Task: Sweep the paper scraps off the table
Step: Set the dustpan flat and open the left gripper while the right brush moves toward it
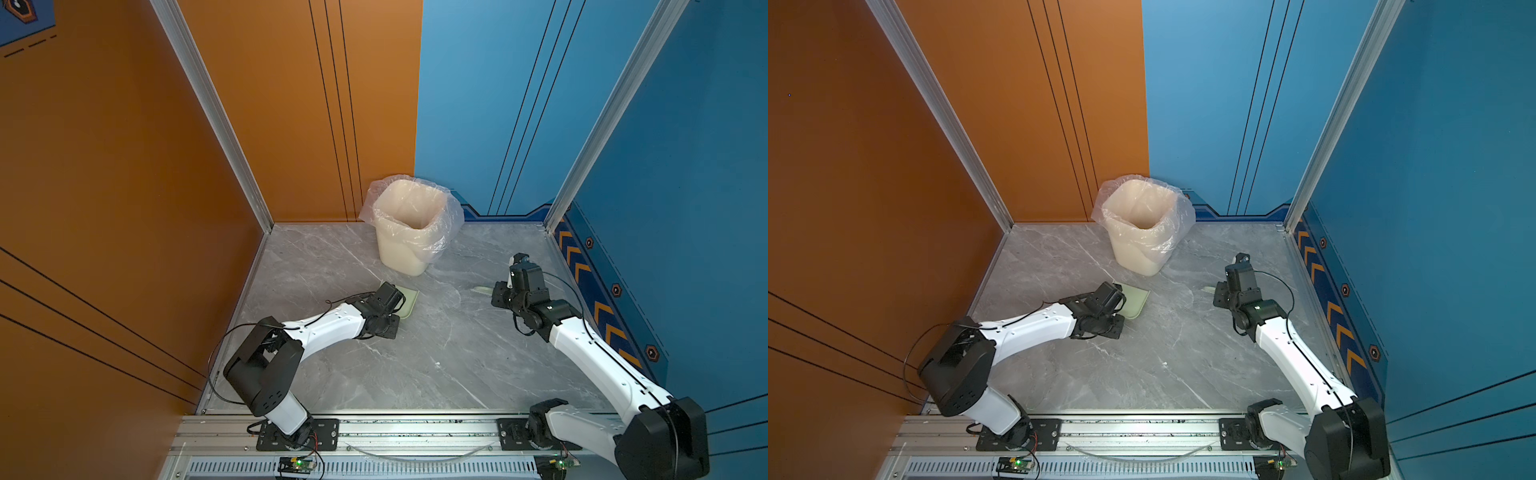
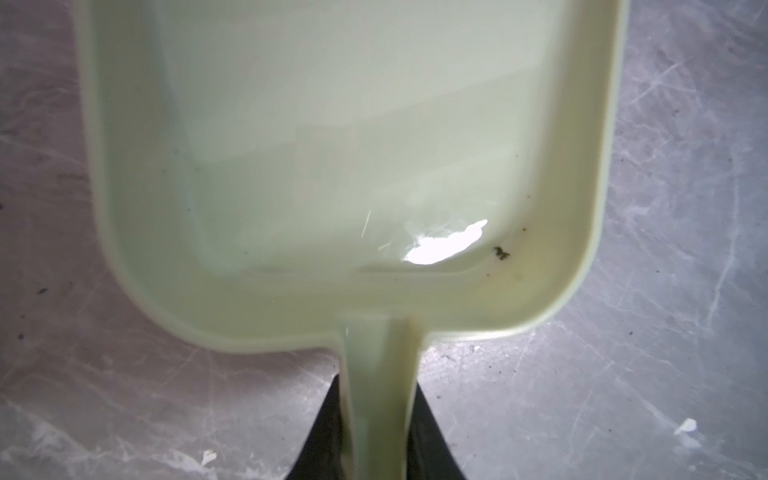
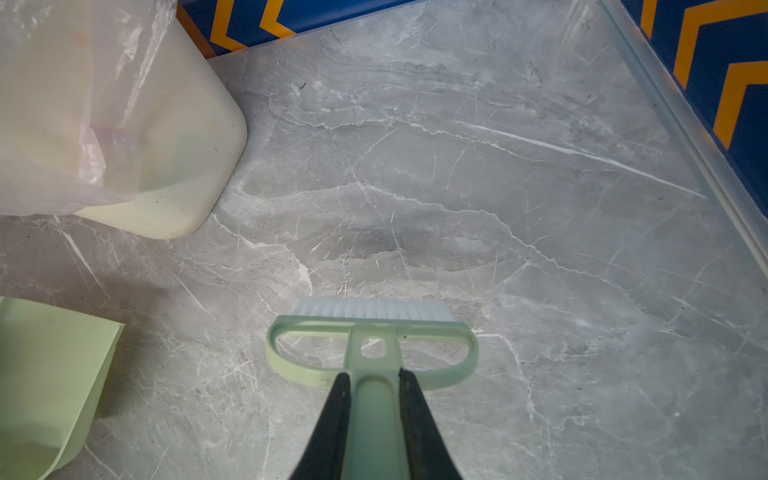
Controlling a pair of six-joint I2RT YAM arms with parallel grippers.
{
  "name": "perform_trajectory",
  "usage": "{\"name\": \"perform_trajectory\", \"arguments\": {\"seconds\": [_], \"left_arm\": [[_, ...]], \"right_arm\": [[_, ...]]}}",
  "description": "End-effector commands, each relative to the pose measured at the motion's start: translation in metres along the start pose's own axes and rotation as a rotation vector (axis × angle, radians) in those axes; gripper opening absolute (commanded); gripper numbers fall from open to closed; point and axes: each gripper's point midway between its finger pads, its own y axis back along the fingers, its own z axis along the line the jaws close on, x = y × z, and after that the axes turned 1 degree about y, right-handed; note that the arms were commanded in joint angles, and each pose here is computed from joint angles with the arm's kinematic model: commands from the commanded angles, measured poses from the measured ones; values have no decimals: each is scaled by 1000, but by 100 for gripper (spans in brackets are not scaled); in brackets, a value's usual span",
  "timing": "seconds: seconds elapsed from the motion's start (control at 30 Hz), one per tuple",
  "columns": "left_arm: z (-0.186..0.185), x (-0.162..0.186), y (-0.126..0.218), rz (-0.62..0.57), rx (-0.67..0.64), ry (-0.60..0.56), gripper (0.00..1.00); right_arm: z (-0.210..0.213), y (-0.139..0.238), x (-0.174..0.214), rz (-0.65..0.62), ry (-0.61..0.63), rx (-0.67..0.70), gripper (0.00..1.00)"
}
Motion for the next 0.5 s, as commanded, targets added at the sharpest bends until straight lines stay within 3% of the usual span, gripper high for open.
{"name": "perform_trajectory", "arguments": {"seconds": [0.0, 0.33, 0.47], "left_arm": [[-14, -1, -4, 23, 43, -42, 0], [-25, 1, -20, 76, 56, -73, 0], [-24, 2, -19, 83, 44, -76, 4]], "right_arm": [[9, -2, -4, -13, 21, -33, 0], [18, -5, 1, -7, 43, -73, 0], [18, -5, 1, -9, 49, -74, 0]]}}
